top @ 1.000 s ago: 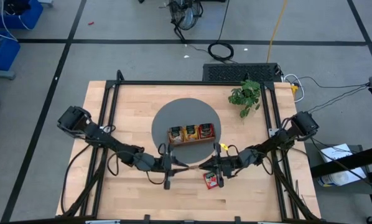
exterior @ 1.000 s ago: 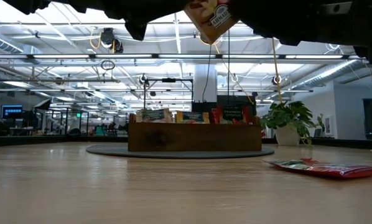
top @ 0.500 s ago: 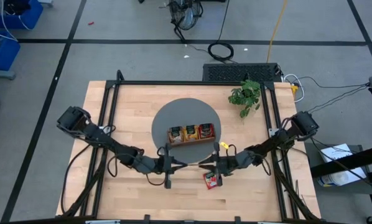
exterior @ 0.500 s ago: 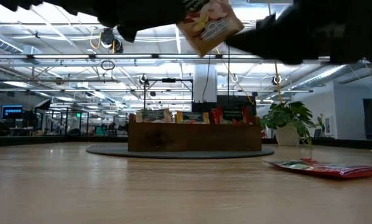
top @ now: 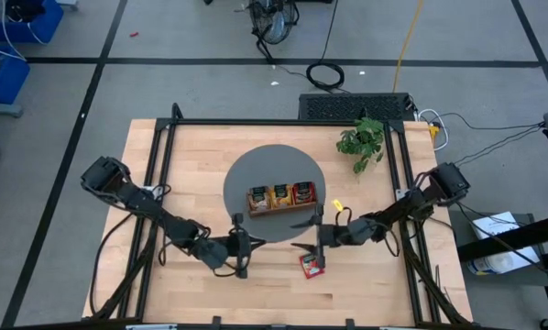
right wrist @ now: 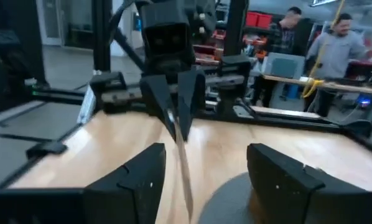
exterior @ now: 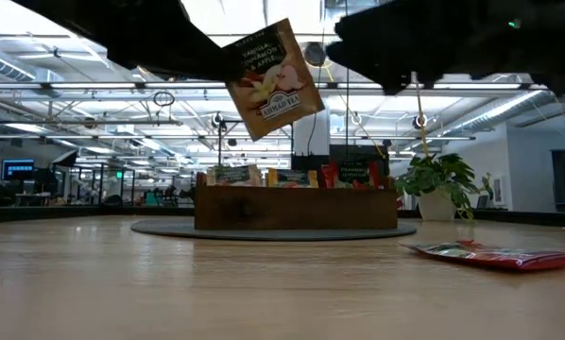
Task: Pick & Place Tea
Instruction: Put the brown tea bag into the left section of the wooden organizer
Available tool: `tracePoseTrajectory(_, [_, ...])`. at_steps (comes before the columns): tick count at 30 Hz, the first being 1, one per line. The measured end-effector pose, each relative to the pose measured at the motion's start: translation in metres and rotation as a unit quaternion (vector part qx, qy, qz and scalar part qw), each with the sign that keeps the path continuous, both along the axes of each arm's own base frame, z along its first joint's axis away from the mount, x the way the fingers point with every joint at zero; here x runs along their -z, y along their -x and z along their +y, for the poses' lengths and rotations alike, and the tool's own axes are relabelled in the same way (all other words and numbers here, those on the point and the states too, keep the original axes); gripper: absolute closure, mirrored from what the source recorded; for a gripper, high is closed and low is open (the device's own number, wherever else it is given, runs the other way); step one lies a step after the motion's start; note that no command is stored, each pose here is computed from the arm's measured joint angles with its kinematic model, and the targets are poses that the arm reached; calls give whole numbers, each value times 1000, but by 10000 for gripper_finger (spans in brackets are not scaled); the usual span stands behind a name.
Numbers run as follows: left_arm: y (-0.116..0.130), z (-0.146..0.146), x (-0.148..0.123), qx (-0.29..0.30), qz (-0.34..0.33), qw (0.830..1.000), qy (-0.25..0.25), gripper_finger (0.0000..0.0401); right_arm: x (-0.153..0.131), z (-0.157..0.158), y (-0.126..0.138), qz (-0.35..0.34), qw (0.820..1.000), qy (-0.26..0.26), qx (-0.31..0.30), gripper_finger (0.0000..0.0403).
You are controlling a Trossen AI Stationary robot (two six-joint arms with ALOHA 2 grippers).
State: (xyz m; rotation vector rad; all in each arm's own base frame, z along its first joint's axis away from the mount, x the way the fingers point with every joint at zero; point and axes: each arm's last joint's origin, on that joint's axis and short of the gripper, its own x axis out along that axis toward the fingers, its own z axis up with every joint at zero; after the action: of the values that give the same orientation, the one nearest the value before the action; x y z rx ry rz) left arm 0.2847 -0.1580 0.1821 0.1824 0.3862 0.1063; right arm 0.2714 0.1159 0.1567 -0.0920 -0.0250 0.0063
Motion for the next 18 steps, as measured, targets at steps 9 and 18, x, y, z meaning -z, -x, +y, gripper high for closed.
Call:
tracePoseTrajectory(9, [-2, 4, 1, -8, 1, 1000, -3, 400, -14, 0, -39, 73, 997, -18, -31, 203])
tracePoseTrajectory(18, [-3, 6, 1, -12, 3, 1000, -6, 400, -18, 0, -43, 68, 997, -20, -30, 227])
